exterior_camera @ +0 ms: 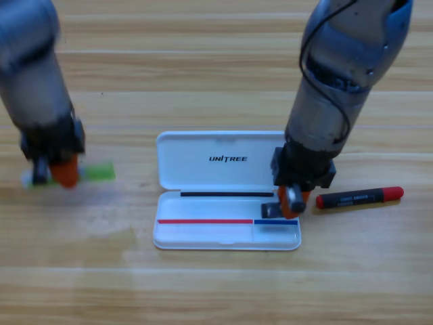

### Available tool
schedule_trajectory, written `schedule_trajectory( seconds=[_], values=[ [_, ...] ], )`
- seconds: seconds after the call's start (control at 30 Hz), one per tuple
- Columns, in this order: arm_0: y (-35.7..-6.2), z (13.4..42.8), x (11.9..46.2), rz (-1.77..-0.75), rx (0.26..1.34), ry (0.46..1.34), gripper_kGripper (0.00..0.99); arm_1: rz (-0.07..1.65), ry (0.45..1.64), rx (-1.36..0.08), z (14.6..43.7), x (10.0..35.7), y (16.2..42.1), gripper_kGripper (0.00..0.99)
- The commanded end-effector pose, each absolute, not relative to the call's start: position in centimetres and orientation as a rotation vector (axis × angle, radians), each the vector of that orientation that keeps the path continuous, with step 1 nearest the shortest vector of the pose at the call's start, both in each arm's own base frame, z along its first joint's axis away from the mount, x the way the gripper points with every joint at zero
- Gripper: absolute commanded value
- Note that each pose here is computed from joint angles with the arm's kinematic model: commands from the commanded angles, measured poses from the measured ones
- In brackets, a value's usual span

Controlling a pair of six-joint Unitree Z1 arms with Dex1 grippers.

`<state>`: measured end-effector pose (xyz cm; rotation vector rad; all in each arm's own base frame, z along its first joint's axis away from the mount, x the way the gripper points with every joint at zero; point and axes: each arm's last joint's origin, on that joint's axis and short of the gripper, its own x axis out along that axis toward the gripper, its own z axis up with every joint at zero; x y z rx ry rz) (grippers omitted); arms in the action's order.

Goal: Clean up eraser and pencils

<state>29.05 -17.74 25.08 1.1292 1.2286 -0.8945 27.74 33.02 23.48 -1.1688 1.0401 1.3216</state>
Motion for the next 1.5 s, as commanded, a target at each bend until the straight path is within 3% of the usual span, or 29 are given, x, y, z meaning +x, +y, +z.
schedule_trajectory(
  seconds=[0.03, 0.23, 0.3, 0.37, 0.5, 0.57, 0.73, 0.97, 1.1, 1.27, 1.5],
  values=[
    [-17.3, 29.9, 27.5, -0.858, 1.122, 1.165, 0.0, 1.338, 1.127, -1.2, 19.5, 27.5, 35.0, 0.0],
    [-17.9, 31.5, 26.3, -0.868, 1.123, 1.139, 0.0, 1.33, 1.139, -1.192, 19.5, 27.4, 35.0, 0.0],
    [-18.0, 31.5, 26.2, -0.874, 1.121, 1.133, 0.0, 1.33, 1.142, -1.192, 19.4, 27.4, 34.9, 0.051],
    [-18.2, 31.6, 26.0, -0.88, 1.118, 1.13, 0.0, 1.326, 1.15, -1.191, 19.2, 27.4, 34.9, 0.195],
    [-18.4, 31.7, 25.7, -0.887, 1.12, 1.125, 0.0, 1.304, 1.158, -1.179, 19.6, 27.2, 34.6, 0.689],
    [-18.4, 31.7, 25.7, -0.887, 1.123, 1.127, 0.0, 1.296, 1.148, -1.174, 20.3, 27.0, 34.4, 0.781],
    [-18.7, 31.9, 25.6, -0.896, 1.131, 1.115, 0.0, 1.293, 1.122, -1.171, 23.7, 25.6, 32.6, 0.824],
    [-22.7, 30.8, 25.6, -0.998, 1.176, 1.072, 0.0, 1.246, 1.133, -1.135, 27.9, 23.8, 26.6, 0.865],
    [-26.3, 29.1, 25.2, -1.083, 1.215, 1.063, 0.0, 1.19, 1.19, -1.162, 27.1, 25.0, 24.0, 0.986],
    [-30.2, 25.7, 24.8, -1.162, 1.247, 1.07, 0.0, 1.197, 1.229, -1.206, 25.2, 27.4, 22.7, 0.99],
    [-33.3, 22.1, 24.5, -1.212, 1.265, 1.091, 0.0, 1.254, 1.191, -1.261, 22.1, 30.6, 23.2, 0.988]
  ],
)
